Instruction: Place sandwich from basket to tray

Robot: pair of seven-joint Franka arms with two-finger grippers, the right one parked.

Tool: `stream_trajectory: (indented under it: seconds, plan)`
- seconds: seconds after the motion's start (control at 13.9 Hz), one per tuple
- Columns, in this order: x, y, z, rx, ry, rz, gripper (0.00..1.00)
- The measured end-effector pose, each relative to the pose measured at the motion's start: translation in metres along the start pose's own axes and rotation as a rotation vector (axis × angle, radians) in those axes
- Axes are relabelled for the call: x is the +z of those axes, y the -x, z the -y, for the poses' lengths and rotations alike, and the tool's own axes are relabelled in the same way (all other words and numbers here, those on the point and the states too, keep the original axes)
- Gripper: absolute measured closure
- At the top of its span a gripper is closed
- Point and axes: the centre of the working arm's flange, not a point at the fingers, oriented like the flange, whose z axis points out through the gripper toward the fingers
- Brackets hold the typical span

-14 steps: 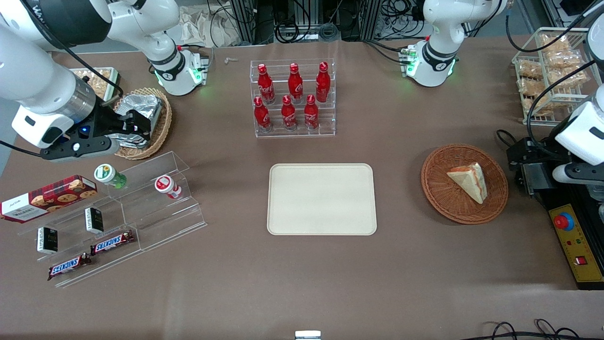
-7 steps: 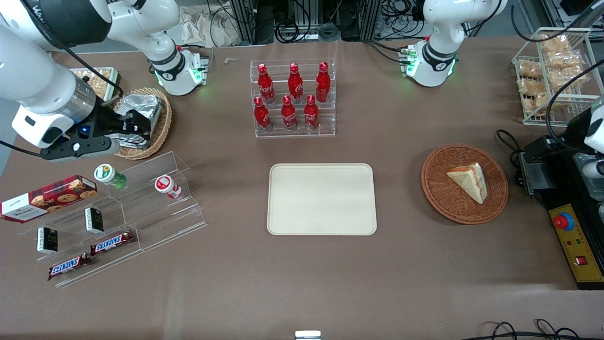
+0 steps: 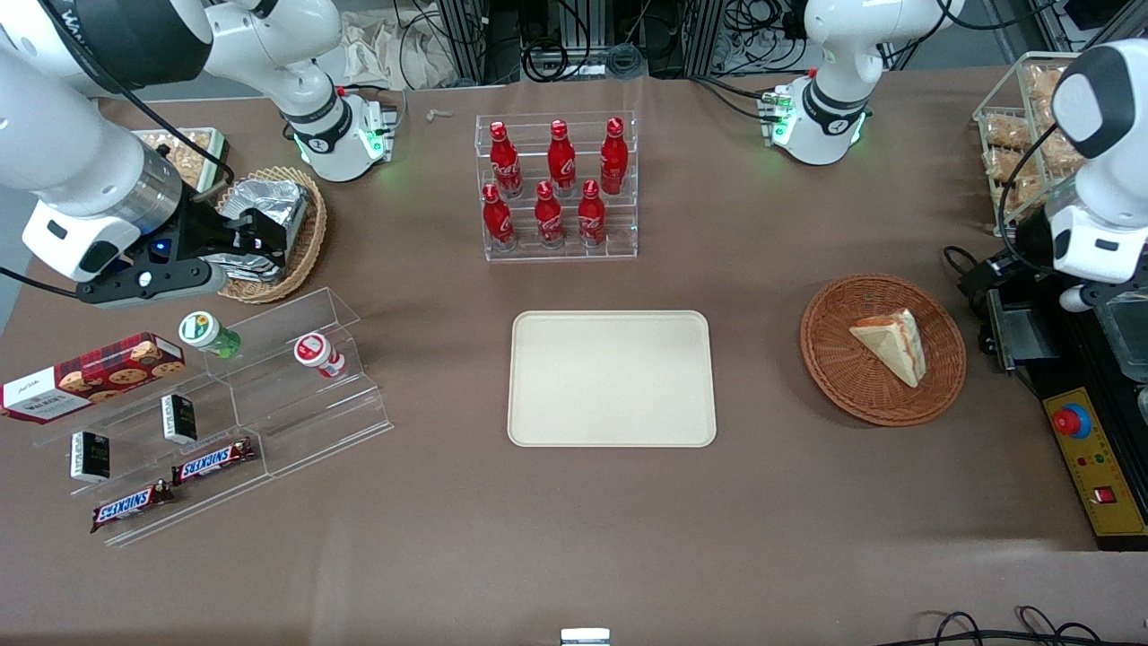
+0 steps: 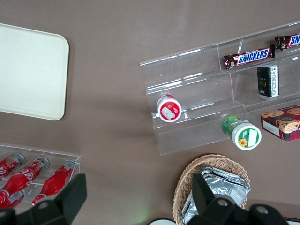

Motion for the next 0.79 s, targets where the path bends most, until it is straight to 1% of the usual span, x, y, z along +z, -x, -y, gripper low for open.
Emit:
stream_trajectory:
  seconds: [0.14,0.29,0.58,0.79]
  plan:
    - [0.02,0.0,-0.003,-0.054,0.008,-0.018,0.0]
    - [0.046,-0.003,-0.01,-0.087,0.013,-0.025,0.0]
    - [0.098,-0.008,-0.019,-0.111,0.014,-0.019,0.0]
    - [0.124,-0.009,-0.023,-0.139,0.01,-0.004,0.0]
